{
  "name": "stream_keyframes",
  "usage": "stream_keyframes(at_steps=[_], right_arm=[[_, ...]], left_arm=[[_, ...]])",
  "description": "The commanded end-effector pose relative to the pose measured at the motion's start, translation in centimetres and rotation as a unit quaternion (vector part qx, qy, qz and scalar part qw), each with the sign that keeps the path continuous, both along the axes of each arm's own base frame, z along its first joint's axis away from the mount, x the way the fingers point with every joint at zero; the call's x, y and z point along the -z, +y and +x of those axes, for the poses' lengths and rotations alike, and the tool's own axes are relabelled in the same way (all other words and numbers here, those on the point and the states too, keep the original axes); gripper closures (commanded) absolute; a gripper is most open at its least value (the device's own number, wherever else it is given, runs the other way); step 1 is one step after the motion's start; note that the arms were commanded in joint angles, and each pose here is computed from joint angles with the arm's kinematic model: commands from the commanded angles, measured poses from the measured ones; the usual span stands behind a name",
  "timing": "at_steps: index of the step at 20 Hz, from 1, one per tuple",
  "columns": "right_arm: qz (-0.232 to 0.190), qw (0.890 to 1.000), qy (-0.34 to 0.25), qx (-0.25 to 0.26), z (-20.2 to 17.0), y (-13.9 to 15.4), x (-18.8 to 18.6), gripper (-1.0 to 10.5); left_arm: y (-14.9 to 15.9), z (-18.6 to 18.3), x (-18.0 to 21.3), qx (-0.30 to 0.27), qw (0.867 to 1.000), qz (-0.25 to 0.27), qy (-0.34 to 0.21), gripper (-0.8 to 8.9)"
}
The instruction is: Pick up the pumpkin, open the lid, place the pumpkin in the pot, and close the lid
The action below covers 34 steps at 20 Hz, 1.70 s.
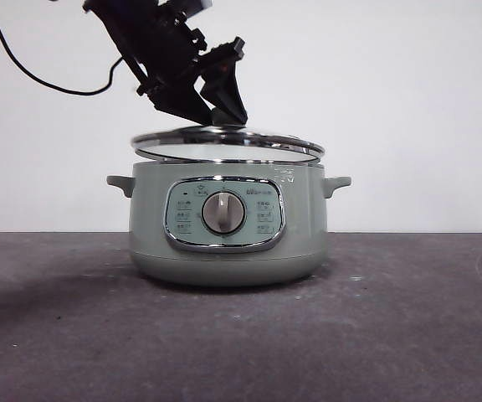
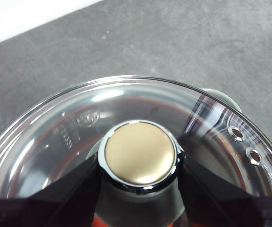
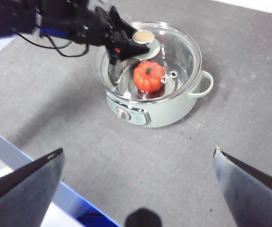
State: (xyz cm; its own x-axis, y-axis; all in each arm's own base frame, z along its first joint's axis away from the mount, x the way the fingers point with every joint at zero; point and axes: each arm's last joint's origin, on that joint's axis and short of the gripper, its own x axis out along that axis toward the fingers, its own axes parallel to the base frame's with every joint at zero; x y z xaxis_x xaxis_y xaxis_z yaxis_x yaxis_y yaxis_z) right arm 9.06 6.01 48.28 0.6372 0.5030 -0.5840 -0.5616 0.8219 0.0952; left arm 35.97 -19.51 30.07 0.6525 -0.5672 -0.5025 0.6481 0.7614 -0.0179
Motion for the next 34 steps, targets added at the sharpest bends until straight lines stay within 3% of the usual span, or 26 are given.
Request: stream_keyframes(at_steps=[1, 12, 28, 30, 32, 33, 34], right_arm=[[0.014, 1.000, 0.015, -0.022, -0.3, 0.0, 0.1, 3.8], [0.018, 0.999, 0.017, -0.030, -0.3, 0.1, 0.1, 3.8], [0.018, 0.999, 0.016, -0.030, -0.4, 0.1, 0.1, 3.8], [0.018, 0.999, 0.017, -0.030, -0.4, 0.1, 0.1, 3.8], [0.017, 0.999, 0.018, -0.030, -0.4, 0.1, 0.1, 3.8], [0.017, 0.999, 0.018, -0.030, -0.4, 0.1, 0.1, 3.8], [0.017, 0.999, 0.019, -0.030, -0.4, 0.1, 0.1, 3.8]], left_arm=[[-0.1, 0.2, -1.4, 0.006, 0.999, -0.018, -0.041, 8.26], [-0.2, 0.5, -1.0, -0.002, 0.999, -0.010, -0.044, 8.26], [-0.9, 1.1, 2.3, 0.005, 0.999, 0.026, 0.017, 8.26], [-0.8, 1.0, 2.5, 0.001, 0.999, 0.031, 0.037, 6.96], [-0.7, 0.8, 2.7, 0.001, 0.998, 0.037, 0.049, 3.59], [-0.6, 0.7, 2.6, 0.001, 0.998, 0.040, 0.054, 2.57], [-0.5, 0.5, 2.5, -0.002, 0.998, 0.043, 0.055, 2.47]])
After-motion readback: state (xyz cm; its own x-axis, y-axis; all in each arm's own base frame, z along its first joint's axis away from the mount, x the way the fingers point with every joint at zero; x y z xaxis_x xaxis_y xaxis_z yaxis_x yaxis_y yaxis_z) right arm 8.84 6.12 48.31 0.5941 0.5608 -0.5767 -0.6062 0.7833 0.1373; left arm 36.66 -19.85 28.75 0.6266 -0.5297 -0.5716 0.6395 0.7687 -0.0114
